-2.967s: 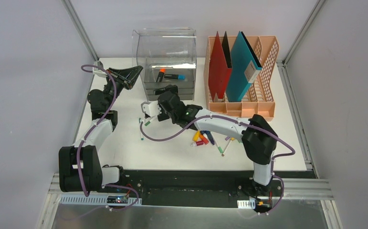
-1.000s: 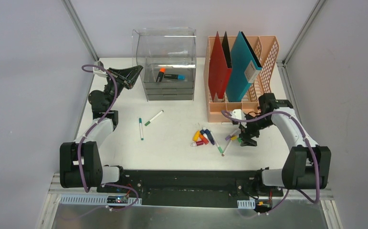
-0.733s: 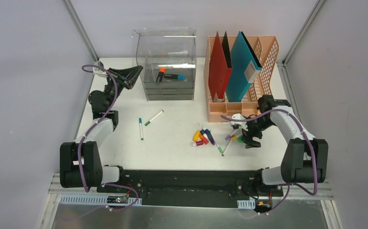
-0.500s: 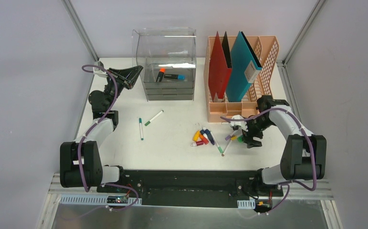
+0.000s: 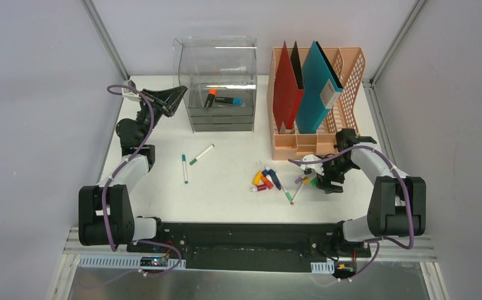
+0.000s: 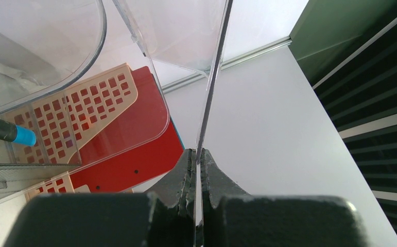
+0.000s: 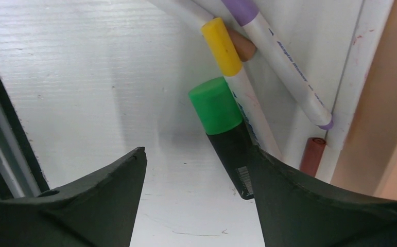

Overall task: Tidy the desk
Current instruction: Pick up the stationery from the center of the board.

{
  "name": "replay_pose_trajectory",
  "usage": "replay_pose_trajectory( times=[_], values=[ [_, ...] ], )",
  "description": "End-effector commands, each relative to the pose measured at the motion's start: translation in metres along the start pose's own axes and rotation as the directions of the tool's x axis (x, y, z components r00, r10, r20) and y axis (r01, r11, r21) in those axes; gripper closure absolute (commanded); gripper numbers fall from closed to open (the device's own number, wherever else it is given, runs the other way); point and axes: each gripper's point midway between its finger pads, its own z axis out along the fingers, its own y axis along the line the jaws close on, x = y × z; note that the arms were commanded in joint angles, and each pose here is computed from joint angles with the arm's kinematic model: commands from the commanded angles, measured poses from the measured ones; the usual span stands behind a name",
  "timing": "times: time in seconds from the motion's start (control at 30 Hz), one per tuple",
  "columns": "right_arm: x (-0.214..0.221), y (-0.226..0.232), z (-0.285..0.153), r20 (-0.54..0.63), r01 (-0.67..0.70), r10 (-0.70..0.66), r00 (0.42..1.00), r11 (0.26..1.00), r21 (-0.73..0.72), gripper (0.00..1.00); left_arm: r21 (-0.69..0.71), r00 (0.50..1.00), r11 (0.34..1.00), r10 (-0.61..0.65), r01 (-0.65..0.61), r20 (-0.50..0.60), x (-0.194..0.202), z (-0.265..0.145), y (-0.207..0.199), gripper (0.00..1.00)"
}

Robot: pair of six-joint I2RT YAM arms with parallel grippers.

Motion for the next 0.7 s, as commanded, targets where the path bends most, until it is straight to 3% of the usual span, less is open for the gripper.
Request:
replay_pose_trajectory(
  times=[0.0, 0.67],
  values=[
    [0.0, -0.01, -0.004, -0.01, 0.019, -0.018, 1.0, 0.998, 0.062, 0.26, 0.048, 0.999, 0.998, 0.028, -0.03, 0.027, -0.006, 0.0, -0.012, 1.0],
    [0.005, -0.005, 0.012, -0.052, 0.025, -0.023, 0.998, 0.999, 0.038, 0.34, 0.047, 0.999, 0.999, 0.026, -0.027, 0.026, -0.006, 0.0, -0.011, 1.0]
  ],
)
